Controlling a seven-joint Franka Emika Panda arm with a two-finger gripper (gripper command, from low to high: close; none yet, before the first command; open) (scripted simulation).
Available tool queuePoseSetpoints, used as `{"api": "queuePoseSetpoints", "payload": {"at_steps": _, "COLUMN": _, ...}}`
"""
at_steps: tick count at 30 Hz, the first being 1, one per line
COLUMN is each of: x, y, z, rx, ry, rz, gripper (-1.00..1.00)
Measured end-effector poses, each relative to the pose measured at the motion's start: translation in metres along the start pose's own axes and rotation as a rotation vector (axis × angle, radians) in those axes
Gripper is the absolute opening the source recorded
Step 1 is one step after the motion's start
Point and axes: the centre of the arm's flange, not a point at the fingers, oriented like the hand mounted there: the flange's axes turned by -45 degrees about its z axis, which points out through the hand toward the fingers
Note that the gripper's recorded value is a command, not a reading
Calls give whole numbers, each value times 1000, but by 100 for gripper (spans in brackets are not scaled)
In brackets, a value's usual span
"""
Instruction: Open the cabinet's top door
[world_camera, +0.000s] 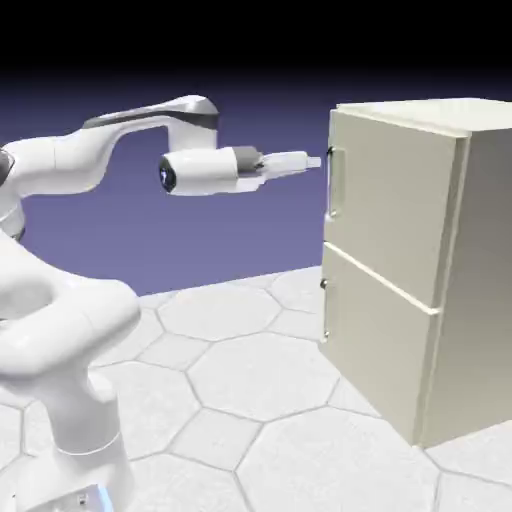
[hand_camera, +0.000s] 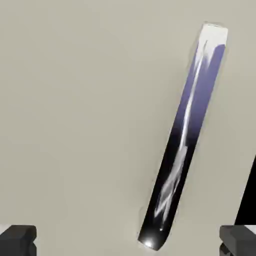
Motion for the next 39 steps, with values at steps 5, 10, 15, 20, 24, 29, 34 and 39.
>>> {"api": "queuePoseSetpoints", "payload": {"at_steps": 5, "x": 30, "y": 18, "z": 14, "rx": 7, "ry": -3, "rz": 169, "gripper": 0}}
{"api": "queuePoseSetpoints", "payload": {"at_steps": 10, "x": 30, "y": 18, "z": 64, "rx": 7, "ry": -3, "rz": 169, "gripper": -100}}
{"api": "queuePoseSetpoints", "payload": {"at_steps": 15, "x": 31, "y": 7, "z": 42, "rx": -60, "ry": -9, "rz": 169, "gripper": -100}}
{"api": "queuePoseSetpoints", "payload": {"at_steps": 20, "x": 35, "y": -12, "z": 9, "rx": -171, "ry": -18, "rz": 167, "gripper": -100}}
{"api": "queuePoseSetpoints", "payload": {"at_steps": 24, "x": 37, "y": -26, "z": -10, "rx": -238, "ry": -23, "rz": 167, "gripper": -100}}
{"api": "queuePoseSetpoints", "payload": {"at_steps": 29, "x": 40, "y": -41, "z": -27, "rx": -303, "ry": -29, "rz": 166, "gripper": -100}}
{"api": "queuePoseSetpoints", "payload": {"at_steps": 34, "x": 45, "y": -70, "z": -57, "rx": -425, "ry": -39, "rz": 165, "gripper": -100}}
{"api": "queuePoseSetpoints", "payload": {"at_steps": 39, "x": 50, "y": -101, "z": -81, "rx": -539, "ry": -49, "rz": 162, "gripper": -100}}
